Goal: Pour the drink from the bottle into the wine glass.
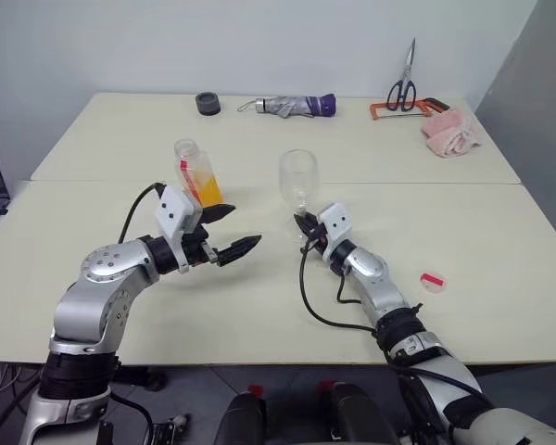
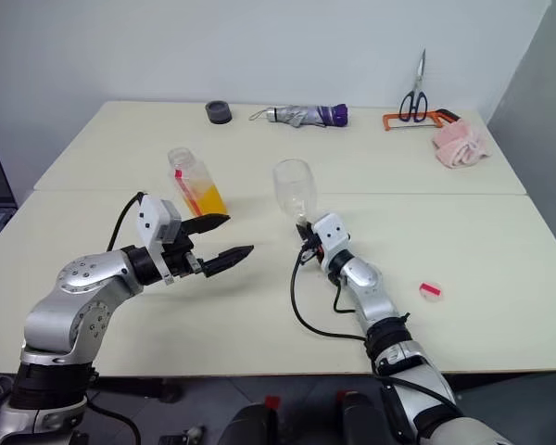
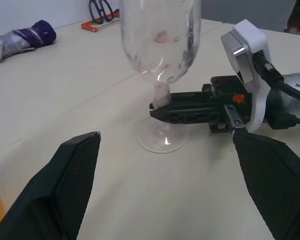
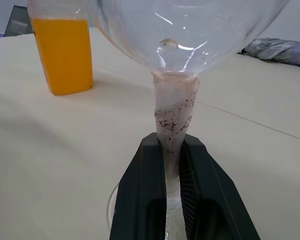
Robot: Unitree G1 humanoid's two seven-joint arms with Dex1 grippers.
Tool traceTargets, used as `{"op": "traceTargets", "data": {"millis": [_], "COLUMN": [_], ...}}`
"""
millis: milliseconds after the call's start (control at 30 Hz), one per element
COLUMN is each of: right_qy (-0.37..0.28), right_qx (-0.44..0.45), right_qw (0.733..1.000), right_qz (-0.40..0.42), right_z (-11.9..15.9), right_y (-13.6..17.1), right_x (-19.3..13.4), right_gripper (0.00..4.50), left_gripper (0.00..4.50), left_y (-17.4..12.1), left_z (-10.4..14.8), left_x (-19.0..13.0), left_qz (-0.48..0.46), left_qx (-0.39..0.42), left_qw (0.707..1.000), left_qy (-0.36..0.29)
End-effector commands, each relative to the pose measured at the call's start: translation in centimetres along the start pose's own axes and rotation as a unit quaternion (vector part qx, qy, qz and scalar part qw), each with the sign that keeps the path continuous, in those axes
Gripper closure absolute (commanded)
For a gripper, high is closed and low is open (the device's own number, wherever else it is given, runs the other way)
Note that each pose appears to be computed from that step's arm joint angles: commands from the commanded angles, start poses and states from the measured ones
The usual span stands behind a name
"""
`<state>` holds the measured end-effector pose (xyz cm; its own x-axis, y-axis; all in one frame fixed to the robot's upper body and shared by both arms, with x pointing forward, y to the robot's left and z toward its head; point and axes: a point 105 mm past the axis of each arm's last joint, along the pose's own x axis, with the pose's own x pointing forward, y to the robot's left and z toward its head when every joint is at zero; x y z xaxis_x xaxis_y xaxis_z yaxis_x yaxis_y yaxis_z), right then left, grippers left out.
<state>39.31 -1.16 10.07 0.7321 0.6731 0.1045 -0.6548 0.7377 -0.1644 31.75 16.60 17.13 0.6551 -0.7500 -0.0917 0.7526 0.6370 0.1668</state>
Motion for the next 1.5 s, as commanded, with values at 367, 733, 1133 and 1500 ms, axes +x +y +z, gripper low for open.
{"op": "traceTargets", "data": {"millis": [367,733,1133,1500], "right_qy": [0.021,0.024,0.02,0.036], "right_qx": [0.02,0.025,0.027,0.044], "right_qw": [0.999,0.999,0.999,0.997], "right_qz": [0.024,0.024,0.021,0.046], "right_z": [-1.5,-1.6,-1.3,-2.0], "right_y": [0.5,0.1,0.0,-0.1], "right_x": [0.0,-0.1,0.1,-1.4], "right_gripper": [4.39,4.39,0.69,0.02], "left_gripper": [0.0,0.0,0.0,0.0], "left_y": [0.3,0.5,0.9,0.7], "left_z": [3.3,4.7,4.3,3.5], "left_x": [-0.6,-1.0,-1.1,-1.2], "left_qz": [0.02,0.028,0.024,0.025], "left_qx": [0.025,0.053,0.062,0.053], "left_qw": [0.999,0.997,0.997,0.997], "left_qy": [-0.043,-0.046,-0.043,-0.045]}}
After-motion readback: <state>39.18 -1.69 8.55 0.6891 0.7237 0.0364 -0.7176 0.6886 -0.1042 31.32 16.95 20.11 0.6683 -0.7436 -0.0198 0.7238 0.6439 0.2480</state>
